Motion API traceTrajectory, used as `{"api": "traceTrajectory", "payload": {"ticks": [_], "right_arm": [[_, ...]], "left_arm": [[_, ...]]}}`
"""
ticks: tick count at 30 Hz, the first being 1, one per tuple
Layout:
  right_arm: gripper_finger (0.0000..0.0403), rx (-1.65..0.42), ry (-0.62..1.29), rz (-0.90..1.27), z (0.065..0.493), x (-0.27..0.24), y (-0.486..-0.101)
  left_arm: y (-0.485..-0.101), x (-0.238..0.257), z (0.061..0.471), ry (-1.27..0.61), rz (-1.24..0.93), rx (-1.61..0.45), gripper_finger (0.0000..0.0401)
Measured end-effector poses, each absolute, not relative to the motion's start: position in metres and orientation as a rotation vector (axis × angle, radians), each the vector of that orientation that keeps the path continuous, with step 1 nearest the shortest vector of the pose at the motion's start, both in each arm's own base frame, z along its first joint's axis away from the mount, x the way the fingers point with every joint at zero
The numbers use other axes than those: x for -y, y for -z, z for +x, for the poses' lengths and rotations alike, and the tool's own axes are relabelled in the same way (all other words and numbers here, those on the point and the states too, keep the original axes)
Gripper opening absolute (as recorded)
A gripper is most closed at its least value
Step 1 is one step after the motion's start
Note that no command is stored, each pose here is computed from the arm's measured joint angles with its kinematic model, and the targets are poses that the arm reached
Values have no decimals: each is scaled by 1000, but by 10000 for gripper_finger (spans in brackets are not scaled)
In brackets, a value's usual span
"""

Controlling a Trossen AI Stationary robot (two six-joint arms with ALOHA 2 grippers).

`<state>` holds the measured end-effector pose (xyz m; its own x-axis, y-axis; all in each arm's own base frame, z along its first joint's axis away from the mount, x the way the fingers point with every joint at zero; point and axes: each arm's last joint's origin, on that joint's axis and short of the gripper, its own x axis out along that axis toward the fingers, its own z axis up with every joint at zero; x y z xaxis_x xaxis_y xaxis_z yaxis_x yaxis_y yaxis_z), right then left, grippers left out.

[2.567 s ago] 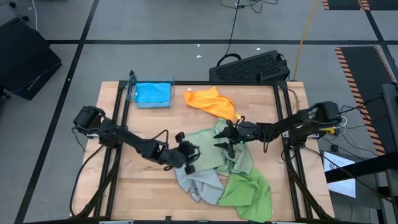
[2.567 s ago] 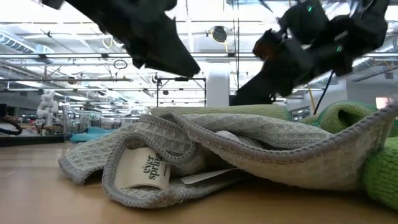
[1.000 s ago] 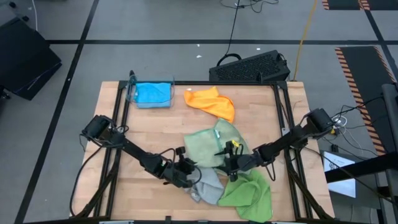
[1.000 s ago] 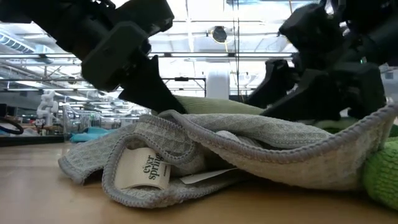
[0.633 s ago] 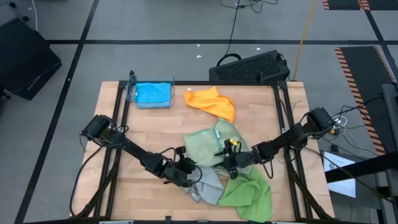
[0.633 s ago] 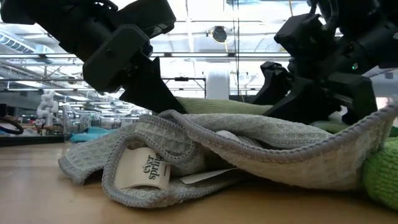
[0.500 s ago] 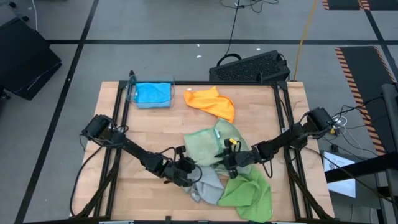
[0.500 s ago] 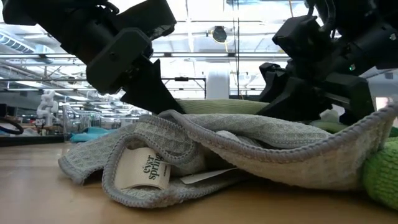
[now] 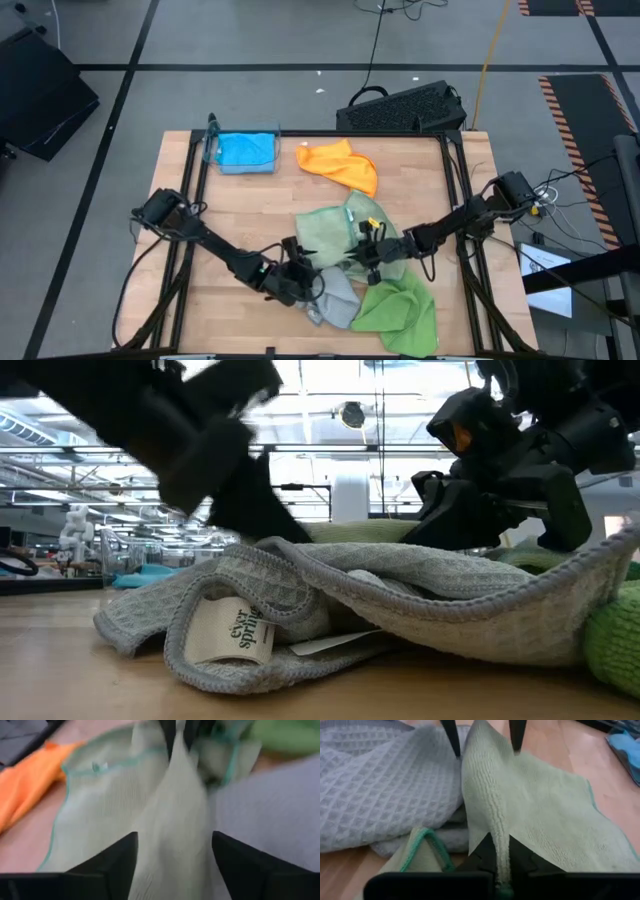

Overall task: Fold microfiber towels
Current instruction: Fold the left light green microfiber cloth

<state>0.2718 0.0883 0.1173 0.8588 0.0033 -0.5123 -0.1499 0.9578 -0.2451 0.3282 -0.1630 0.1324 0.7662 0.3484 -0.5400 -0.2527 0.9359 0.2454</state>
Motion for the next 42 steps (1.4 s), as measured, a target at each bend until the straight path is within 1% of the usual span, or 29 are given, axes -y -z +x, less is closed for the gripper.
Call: {"api": "traceTrajectory", "payload": {"ticks": [1, 3, 5, 8, 9, 10, 14, 18, 20, 22, 26, 31, 34, 38, 42], "right_arm": [[6, -532, -86, -272, 273, -88, -118], [9, -535, -96, -240, 275, -87, -119], [10, -528, -105, -209, 278, -87, -122], [8, -529, -116, -192, 281, -88, -125], [8, -532, -126, -188, 280, -87, -128], [8, -532, -130, -183, 281, -86, -132], [8, -513, -168, -121, 279, -79, -153], [8, -466, -241, -28, 276, -69, -175], [8, -445, -253, -2, 276, -61, -181], [7, -435, -243, 17, 277, -50, -184], [8, -435, -217, 61, 280, -27, -185], [10, -480, -248, 157, 285, -5, -170], [10, -500, -234, 179, 288, 6, -162], [10, -486, -208, 180, 290, 16, -159], [10, -452, -194, 134, 291, 23, -161]], "left_arm": [[-130, 162, 329, -319, 156, -626, 261], [-130, 162, 329, -322, 159, -625, 236], [-132, 162, 330, -329, 167, -615, 180], [-141, 162, 327, -310, 164, -615, 60], [-146, 162, 326, -297, 141, -612, 31], [-151, 160, 325, -290, 116, -612, 20], [-174, 158, 320, -274, 65, -583, 24], [-198, 154, 317, -183, 14, -560, 11], [-206, 149, 312, -189, 20, -568, 8], [-210, 142, 311, -239, 33, -569, 12], [-209, 123, 309, -320, 31, -637, 22], [-196, 101, 317, -339, -67, -733, 7], [-193, 92, 319, -346, -92, -764, 12], [-190, 82, 318, -398, -111, -800, 26], [-188, 75, 316, -431, -108, -829, 15]]}}
